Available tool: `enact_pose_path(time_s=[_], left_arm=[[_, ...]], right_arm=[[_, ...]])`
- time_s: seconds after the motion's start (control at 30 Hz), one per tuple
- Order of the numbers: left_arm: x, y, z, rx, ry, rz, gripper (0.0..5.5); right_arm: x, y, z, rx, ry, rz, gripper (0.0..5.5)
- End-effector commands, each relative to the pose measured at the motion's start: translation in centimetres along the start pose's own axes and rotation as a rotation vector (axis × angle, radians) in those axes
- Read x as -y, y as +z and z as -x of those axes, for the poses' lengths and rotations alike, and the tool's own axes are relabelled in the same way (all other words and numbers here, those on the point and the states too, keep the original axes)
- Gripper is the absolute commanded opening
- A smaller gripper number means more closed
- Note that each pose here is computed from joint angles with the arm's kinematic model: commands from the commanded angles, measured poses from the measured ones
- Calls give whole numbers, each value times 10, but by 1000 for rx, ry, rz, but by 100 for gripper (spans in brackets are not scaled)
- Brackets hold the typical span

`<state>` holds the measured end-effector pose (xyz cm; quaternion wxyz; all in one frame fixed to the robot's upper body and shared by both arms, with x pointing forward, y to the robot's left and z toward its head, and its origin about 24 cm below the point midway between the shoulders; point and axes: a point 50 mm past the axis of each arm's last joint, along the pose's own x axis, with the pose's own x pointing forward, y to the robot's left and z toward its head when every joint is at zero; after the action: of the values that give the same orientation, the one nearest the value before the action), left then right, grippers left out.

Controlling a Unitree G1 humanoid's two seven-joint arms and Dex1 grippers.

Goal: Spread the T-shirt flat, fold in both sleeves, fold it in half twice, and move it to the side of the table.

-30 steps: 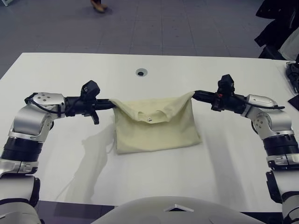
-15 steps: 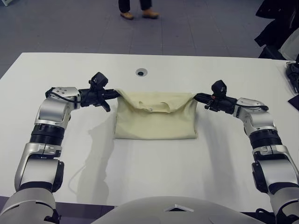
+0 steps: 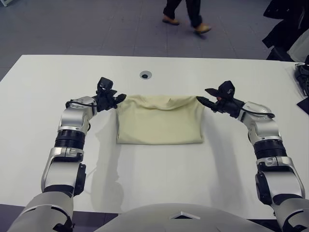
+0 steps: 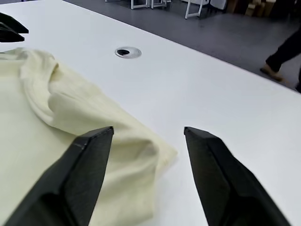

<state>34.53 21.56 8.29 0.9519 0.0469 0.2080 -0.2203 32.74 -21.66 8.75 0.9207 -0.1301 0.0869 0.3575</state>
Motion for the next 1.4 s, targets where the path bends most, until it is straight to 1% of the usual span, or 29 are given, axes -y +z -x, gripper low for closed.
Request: enact_pose_path(time_s=[0.03,0.13,0.2,0.3,0.37,0.4,0.5,0.6,0.7,0.8,0.87,0.97,1.03,1.13,1.23,1.4], left_arm=[[-8,12,8,64,50,17,338],[-5,21,8,98,58,-22,393],[4,30,8,134,39,-59,428],[18,42,7,186,2,-75,487],[26,44,6,202,-16,-76,530],[28,43,7,204,-15,-87,538],[36,40,6,198,-32,-100,538],[39,37,9,198,-35,-102,538],[34,39,16,219,-4,-102,538],[34,45,24,246,16,-128,538],[36,50,27,268,24,-140,538],[40,56,31,301,27,-138,538],[43,59,32,312,23,-145,538],[43,63,34,325,28,-156,538],[41,70,38,342,45,-167,538],[41,69,48,351,66,-170,538]], right_arm=[[-17,9,-13,-4,100,263,353],[-30,9,-27,-29,182,425,405],[-34,11,-38,-29,185,498,439],[-32,17,-55,-12,99,556,496],[-26,19,-63,-9,8,542,536],[-23,20,-67,-15,-25,526,540],[-11,21,-70,-33,-126,481,540],[-1,16,-66,-93,-173,507,540],[-9,15,-68,-91,-54,474,540],[-15,5,-66,-182,97,529,540],[-14,3,-64,-226,125,564,540],[-12,-7,-62,-328,148,673,540],[-8,-17,-57,-404,150,732,540],[6,-30,-41,-512,115,772,540],[24,-42,-14,-601,83,764,540],[39,-55,49,-672,145,701,540]])
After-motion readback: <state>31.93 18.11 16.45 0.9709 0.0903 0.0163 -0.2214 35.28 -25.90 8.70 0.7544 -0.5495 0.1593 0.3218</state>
